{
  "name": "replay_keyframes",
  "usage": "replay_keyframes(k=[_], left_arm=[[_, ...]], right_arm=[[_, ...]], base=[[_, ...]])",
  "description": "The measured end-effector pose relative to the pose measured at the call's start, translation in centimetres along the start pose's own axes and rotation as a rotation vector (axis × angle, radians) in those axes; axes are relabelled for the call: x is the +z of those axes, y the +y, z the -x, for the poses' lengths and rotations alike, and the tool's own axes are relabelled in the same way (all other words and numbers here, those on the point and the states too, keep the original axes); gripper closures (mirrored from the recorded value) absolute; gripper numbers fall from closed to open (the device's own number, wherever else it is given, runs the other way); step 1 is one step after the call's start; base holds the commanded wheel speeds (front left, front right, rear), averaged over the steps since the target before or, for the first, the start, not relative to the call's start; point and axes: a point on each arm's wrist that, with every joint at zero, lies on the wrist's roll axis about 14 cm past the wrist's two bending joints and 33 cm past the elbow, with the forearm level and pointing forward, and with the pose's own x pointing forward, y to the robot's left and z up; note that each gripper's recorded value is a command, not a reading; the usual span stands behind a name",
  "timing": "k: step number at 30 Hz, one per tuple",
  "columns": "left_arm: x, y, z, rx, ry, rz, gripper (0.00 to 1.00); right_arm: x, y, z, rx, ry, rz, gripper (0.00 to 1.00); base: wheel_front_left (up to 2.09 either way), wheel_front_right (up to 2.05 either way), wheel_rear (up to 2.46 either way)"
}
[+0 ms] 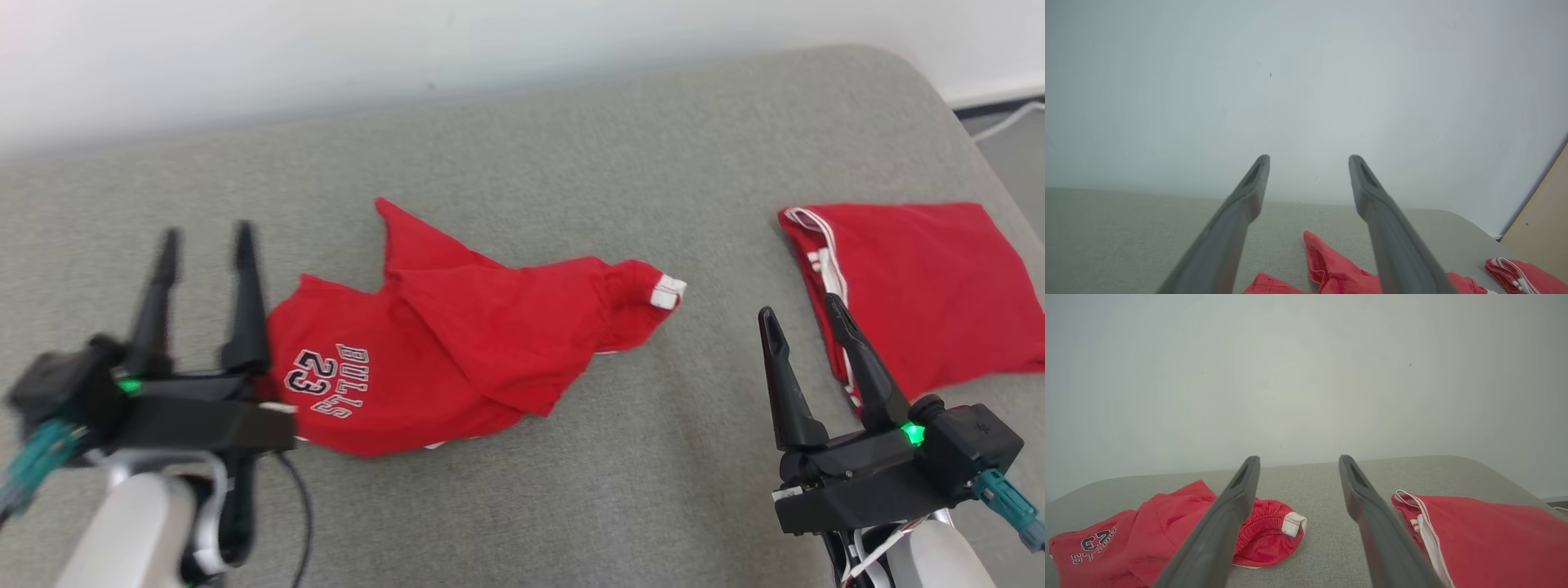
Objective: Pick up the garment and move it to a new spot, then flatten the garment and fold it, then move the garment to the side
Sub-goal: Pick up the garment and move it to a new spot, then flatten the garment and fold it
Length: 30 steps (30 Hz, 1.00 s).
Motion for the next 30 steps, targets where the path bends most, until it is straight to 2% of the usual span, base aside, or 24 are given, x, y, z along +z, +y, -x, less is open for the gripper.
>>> replay_keyframes(k=[4, 8, 12, 18, 30], left_arm=[[3.2, 4.1, 2.3, 0.128, -0.079, -0.065, 0.00], [3.4, 6.2, 5.9, 0.194, -0.058, -0.143, 0.00], [1.9, 6.1, 9.4, 0.194, 0.016, -0.215, 0.00], [1.4, 5.6, 12.9, 0.210, 0.058, -0.233, 0.00], [1.1, 5.7, 15.1, 0.222, 0.082, -0.230, 0.00]], right_arm=[[0.5, 1.0, -0.1, 0.032, -0.019, -0.008, 0.00], [0.7, 1.7, 0.4, 0.051, -0.023, -0.008, 0.00], [0.5, 1.8, 1.7, 0.057, -0.007, 0.009, 0.00], [0.4, 1.6, 3.7, 0.050, 0.021, 0.026, 0.00], [1.0, 2.1, 5.1, 0.060, 0.036, 0.043, 0.00]], base=[[0.00, 0.00, 0.00], [0.00, 0.00, 0.00], [0.00, 0.00, 0.00], [0.00, 0.00, 0.00], [0.00, 0.00, 0.00]])
